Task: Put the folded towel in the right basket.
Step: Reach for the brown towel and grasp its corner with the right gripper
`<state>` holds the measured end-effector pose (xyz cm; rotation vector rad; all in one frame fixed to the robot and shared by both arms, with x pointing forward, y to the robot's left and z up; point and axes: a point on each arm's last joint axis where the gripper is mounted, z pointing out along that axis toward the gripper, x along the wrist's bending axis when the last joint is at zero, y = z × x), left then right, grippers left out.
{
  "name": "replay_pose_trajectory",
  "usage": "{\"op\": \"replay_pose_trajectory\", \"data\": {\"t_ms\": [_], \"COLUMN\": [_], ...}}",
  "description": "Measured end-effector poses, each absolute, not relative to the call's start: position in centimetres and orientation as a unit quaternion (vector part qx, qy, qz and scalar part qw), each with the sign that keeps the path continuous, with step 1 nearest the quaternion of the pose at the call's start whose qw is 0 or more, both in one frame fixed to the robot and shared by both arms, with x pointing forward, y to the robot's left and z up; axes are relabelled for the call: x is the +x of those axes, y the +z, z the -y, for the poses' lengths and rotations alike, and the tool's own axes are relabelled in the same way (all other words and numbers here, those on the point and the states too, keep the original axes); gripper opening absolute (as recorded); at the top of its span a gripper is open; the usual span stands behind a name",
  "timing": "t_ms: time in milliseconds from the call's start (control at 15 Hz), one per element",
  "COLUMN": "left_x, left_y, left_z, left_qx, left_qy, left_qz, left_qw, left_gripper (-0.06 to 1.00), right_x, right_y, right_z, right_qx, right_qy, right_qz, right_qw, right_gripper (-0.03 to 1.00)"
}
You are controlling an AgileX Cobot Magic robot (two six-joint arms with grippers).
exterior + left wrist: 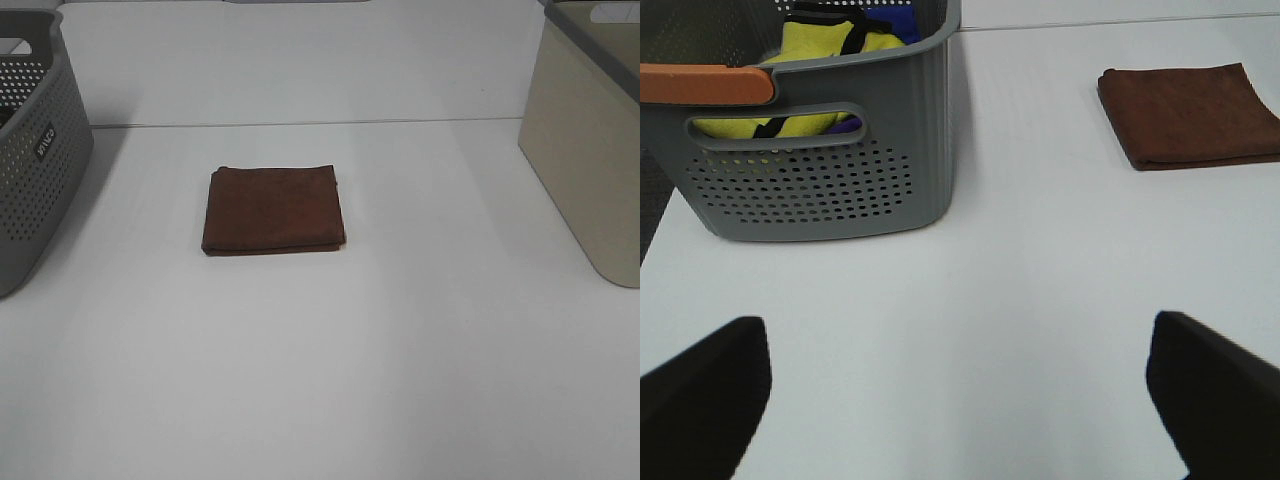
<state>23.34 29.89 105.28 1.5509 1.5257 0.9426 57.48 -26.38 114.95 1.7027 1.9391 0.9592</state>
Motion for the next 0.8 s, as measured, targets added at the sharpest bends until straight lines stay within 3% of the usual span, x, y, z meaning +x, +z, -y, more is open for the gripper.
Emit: {"op": "replay_pose_trajectory", "data": {"t_ms": [333,600,667,800], "left_x": [23.3,23.3,23.3,23.3], "left_y": [105.3,105.3,105.3,105.3], "left_z": [-29.9,-29.9,-29.9,-29.9], "left_qx": [0.606,0.606,0.606,0.606], "left_qy": [0.368,0.368,0.368,0.368], "left_qz": [-0.596,-0.596,-0.596,-0.596], "left_qw": [0.376,0.376,0.376,0.376], "left_gripper": [0.97,0.97,0.97,0.97], "right_x": [63.6,66.3,67.3,68.1], "right_y": [112.4,109.7,107.5,105.1], "right_z": [25.3,20.4,18.0,17.0], "right_qx": [0.608,0.569,0.561,0.568], "right_qy": [0.322,0.314,0.309,0.298], "right_qz": [-0.713,-0.754,-0.766,-0.767], "right_qw": [0.135,0.095,0.059,0.003], "right_gripper": [0.65,0.65,0.65,0.65]}}
